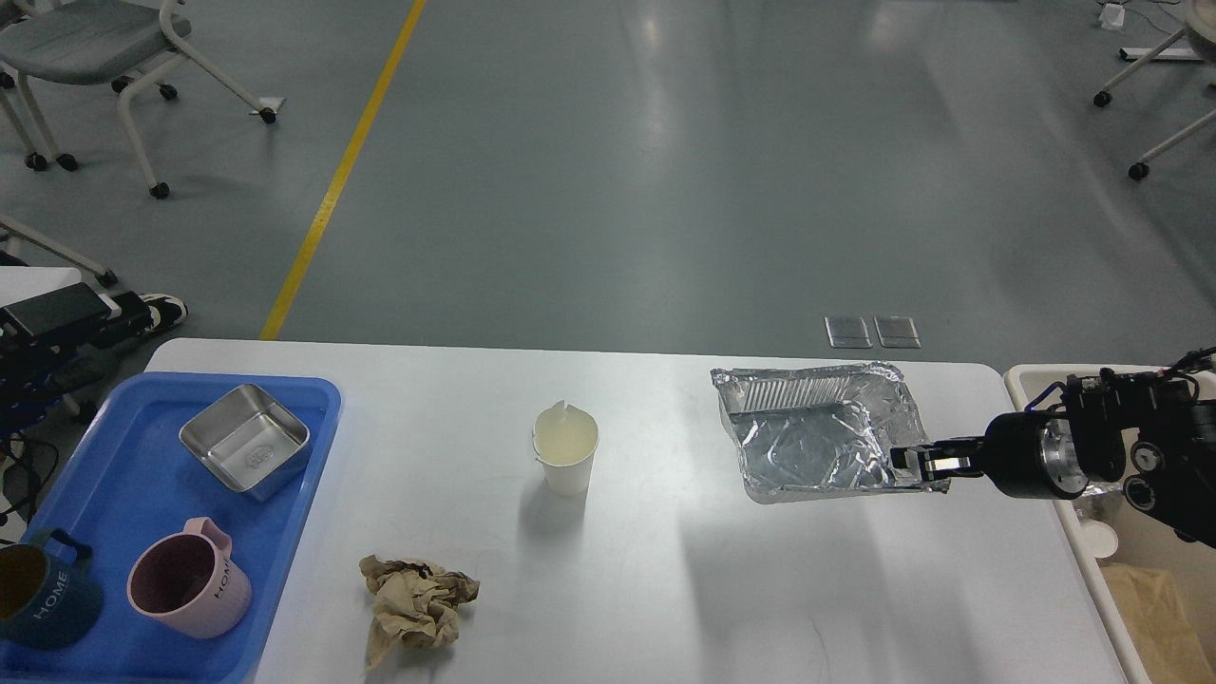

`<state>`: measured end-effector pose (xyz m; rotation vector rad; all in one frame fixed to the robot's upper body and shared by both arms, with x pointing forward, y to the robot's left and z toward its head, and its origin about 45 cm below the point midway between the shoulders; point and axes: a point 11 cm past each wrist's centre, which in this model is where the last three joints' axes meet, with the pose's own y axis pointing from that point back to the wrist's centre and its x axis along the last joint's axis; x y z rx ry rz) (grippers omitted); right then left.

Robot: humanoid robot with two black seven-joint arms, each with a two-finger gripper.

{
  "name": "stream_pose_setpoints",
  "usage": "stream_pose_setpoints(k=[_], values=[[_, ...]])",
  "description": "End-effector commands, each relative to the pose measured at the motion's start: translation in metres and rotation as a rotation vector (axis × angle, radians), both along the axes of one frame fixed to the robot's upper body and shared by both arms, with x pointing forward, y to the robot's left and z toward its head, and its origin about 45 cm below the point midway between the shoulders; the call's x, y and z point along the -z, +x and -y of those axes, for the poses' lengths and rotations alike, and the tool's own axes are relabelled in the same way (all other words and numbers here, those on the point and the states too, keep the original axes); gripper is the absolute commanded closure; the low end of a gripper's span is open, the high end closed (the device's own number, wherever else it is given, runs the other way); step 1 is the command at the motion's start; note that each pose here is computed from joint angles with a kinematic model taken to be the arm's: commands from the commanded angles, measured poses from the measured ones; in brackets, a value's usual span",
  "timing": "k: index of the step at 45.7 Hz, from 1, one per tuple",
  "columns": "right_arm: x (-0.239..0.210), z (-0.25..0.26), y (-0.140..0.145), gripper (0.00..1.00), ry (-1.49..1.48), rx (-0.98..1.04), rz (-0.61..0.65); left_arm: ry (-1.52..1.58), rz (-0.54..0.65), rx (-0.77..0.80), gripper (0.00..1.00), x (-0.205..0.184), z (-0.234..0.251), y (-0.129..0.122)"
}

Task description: Tidy desktop

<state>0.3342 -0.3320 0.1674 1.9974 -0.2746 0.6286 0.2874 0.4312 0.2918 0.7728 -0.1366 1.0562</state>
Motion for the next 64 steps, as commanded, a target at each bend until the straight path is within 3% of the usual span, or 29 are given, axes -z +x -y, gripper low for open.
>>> stream_pose_setpoints(k=[1, 8, 17, 29, 40, 64], values=[[0.0, 0.0, 0.0, 1.0, -0.001, 0.0, 0.001, 0.025, 0.021, 0.049, 0.05, 0.011, 0.009, 0.009], [0.0, 0.0, 0.0, 1.0, -0.005, 0.003, -0.001, 0.042, -0.004, 0.062, 0.05, 0.033, 0.018, 0.02], [0.0, 0.001, -0.001, 1.0, -0.005, 0.005, 0.0, 0.08, -0.024, 0.053, 0.06, 0.061, 0.029, 0.052], [0.0, 0.001, -0.002, 1.0, -0.001, 0.005, -0.003, 0.044, -0.049, 0.208, 0.06, 0.105, 0.127, 0.083], [0.001, 0.004, -0.003, 1.0, -0.004, 0.012, -0.005, 0.056, -0.092, 0.316, 0.07, 0.132, 0.182, 0.087], [-0.001, 0.007, -0.003, 1.0, -0.005, 0.017, 0.002, 0.115, -0.158, 0.398, 0.13, 0.178, 0.239, 0.091]])
